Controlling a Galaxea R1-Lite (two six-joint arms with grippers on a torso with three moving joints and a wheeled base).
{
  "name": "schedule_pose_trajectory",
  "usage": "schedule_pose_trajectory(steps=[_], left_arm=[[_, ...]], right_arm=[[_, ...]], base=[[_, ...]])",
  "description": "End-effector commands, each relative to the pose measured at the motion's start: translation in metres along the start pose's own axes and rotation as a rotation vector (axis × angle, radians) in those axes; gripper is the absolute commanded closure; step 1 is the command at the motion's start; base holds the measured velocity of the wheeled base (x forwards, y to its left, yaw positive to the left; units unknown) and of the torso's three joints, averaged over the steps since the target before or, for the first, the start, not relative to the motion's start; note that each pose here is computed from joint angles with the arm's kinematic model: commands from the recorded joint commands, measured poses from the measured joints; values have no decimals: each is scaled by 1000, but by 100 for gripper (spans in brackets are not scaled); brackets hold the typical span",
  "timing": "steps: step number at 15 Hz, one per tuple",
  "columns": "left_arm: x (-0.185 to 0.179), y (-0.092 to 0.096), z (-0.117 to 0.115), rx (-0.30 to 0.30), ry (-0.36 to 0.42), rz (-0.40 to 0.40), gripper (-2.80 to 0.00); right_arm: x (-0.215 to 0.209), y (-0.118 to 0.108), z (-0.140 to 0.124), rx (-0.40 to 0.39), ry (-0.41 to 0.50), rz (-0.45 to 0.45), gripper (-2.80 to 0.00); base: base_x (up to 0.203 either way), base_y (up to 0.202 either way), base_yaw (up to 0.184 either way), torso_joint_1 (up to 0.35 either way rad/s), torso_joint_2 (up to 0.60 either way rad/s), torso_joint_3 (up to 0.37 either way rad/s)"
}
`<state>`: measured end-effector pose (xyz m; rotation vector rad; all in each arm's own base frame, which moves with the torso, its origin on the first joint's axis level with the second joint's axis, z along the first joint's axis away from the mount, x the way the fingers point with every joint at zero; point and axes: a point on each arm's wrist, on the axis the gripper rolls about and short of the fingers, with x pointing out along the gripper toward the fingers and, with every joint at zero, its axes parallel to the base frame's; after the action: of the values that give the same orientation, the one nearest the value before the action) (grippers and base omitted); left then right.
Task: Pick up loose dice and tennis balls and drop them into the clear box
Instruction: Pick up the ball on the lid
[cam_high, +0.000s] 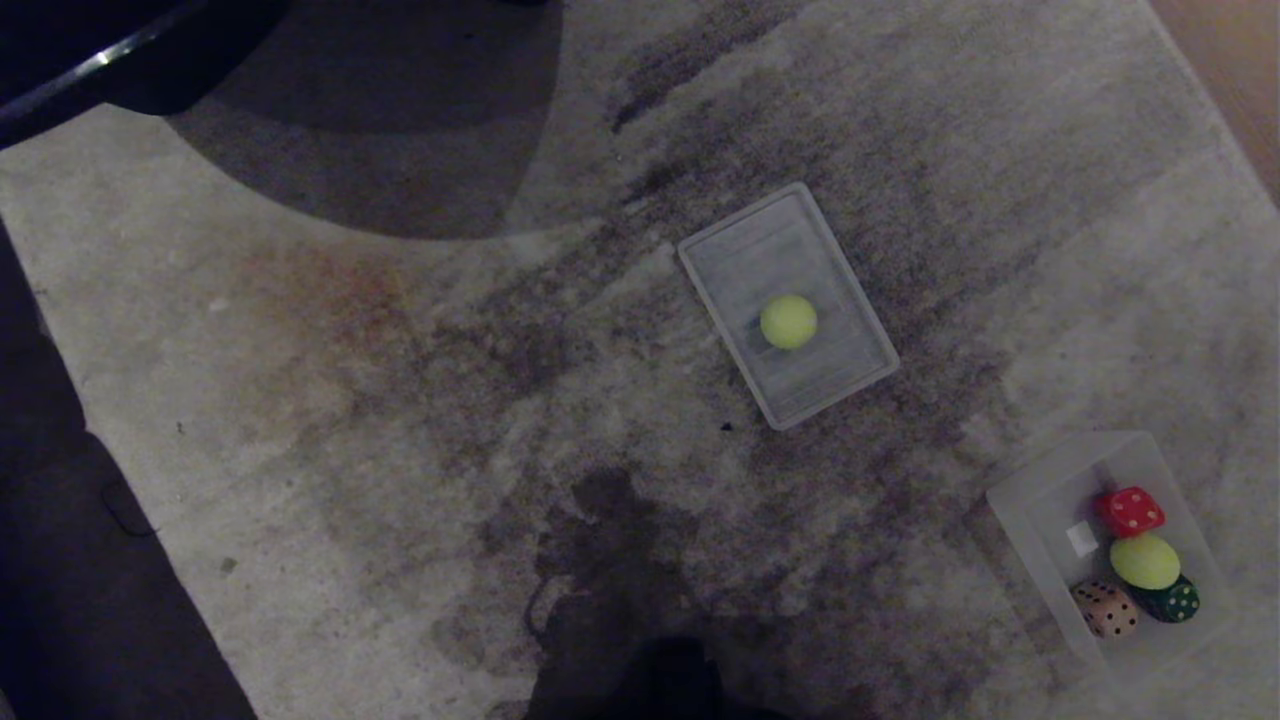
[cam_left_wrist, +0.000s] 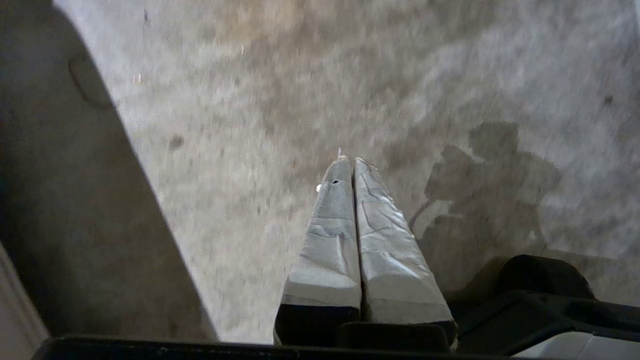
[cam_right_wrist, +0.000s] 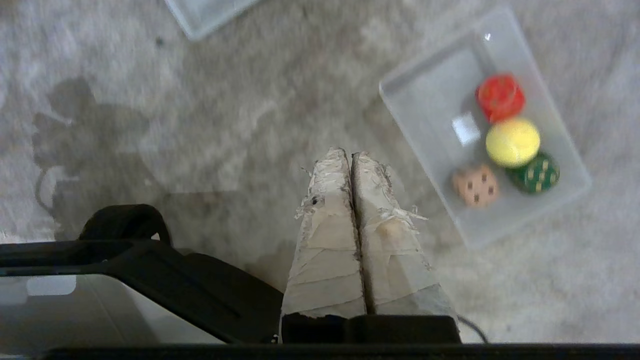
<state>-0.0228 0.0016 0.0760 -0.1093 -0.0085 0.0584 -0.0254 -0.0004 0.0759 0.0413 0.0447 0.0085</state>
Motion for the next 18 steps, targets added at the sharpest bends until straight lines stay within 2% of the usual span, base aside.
schedule_pose_trajectory(steps=[1, 3, 10, 18], left_arm=[[0, 0, 0, 2, 4, 0, 0], [0, 0, -1, 11, 6, -3, 0], [0, 0, -1, 11, 6, -3, 0], [0, 0, -1, 11, 6, -4, 0]], right_arm=[[0, 0, 0, 1, 3, 0, 0], [0, 0, 0, 1, 3, 1, 0], [0, 0, 0, 0, 3, 0, 0], [0, 0, 0, -3, 3, 0, 0]], base=[[189, 0, 1, 2, -2, 2], [154, 0, 1, 5, 2, 2], [0, 0, 0, 0, 0, 0], [3, -8, 144, 2, 2, 4]])
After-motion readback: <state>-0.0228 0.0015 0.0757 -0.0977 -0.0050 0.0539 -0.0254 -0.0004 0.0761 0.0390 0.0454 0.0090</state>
